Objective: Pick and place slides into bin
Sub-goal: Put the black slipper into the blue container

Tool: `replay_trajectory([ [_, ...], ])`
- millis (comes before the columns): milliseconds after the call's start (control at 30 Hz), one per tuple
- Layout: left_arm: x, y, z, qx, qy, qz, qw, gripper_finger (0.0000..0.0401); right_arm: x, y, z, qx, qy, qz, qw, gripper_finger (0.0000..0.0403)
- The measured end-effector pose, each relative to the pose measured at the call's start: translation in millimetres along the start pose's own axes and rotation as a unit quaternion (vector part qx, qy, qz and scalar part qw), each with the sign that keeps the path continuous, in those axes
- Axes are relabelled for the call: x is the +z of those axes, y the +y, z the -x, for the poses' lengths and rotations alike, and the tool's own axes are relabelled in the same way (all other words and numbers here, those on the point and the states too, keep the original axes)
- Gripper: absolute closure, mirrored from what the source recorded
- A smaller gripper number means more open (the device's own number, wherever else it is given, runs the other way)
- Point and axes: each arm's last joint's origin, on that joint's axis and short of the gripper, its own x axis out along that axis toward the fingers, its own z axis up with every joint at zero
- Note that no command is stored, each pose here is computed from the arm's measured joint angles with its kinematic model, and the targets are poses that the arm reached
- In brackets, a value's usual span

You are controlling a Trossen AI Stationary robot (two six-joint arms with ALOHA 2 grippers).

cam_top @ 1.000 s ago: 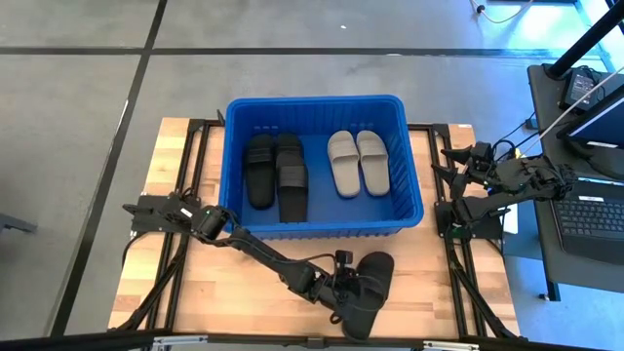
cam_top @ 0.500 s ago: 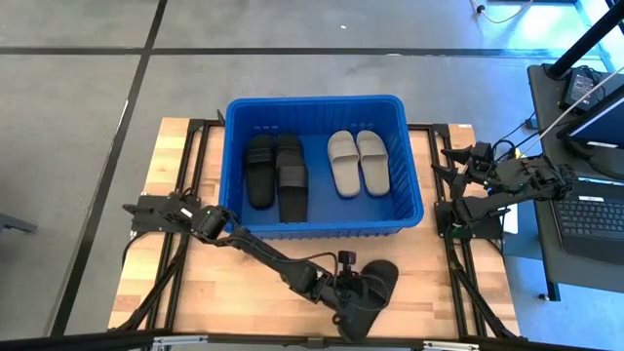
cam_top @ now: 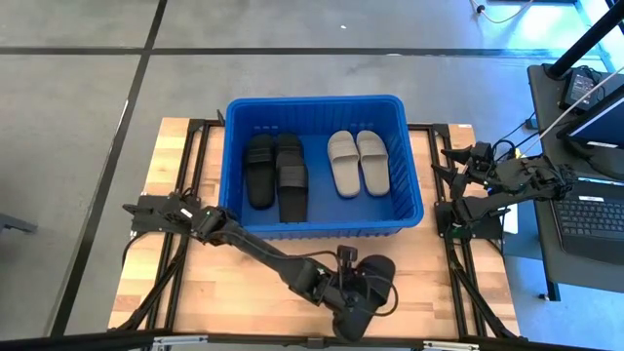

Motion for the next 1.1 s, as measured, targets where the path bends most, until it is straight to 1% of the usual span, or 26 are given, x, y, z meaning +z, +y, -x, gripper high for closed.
replay_trajectory([
  [133,9,10,16,0.002,-0.008,0.006,1.000,0.0397,0,0,0,0.000,0.000,0.000,1.000,0.0083],
  [233,16,23,36,0.019,-0.014,0.011,1.000,0.0397,0,0,0,0.000,0.000,0.000,1.000,0.0083],
  [500,37,57,89,0.091,-0.071,0.047,0.992,0.0397,0,0,0,0.000,0.000,0.000,1.000,0.0083],
  [600,43,72,110,0.149,-0.093,0.065,0.982,0.0398,0,0,0,0.000,0.000,0.000,1.000,0.0083],
  [667,45,80,121,0.200,-0.104,0.077,0.971,0.0398,0,0,0,0.000,0.000,0.000,1.000,0.0083],
  [900,49,104,149,0.305,-0.122,0.104,0.939,0.0398,0,0,0,0.000,0.000,0.000,1.000,0.0083],
  [967,49,110,152,0.335,-0.116,0.093,0.930,0.0398,0,0,0,0.000,0.000,0.000,1.000,0.0083],
  [1033,47,113,153,0.355,-0.101,0.072,0.926,0.0398,0,0,0,0.000,0.000,0.000,1.000,0.0083],
  [1100,44,118,151,0.366,-0.091,0.066,0.924,0.0398,0,0,0,0.000,0.000,0.000,1.000,0.0083],
])
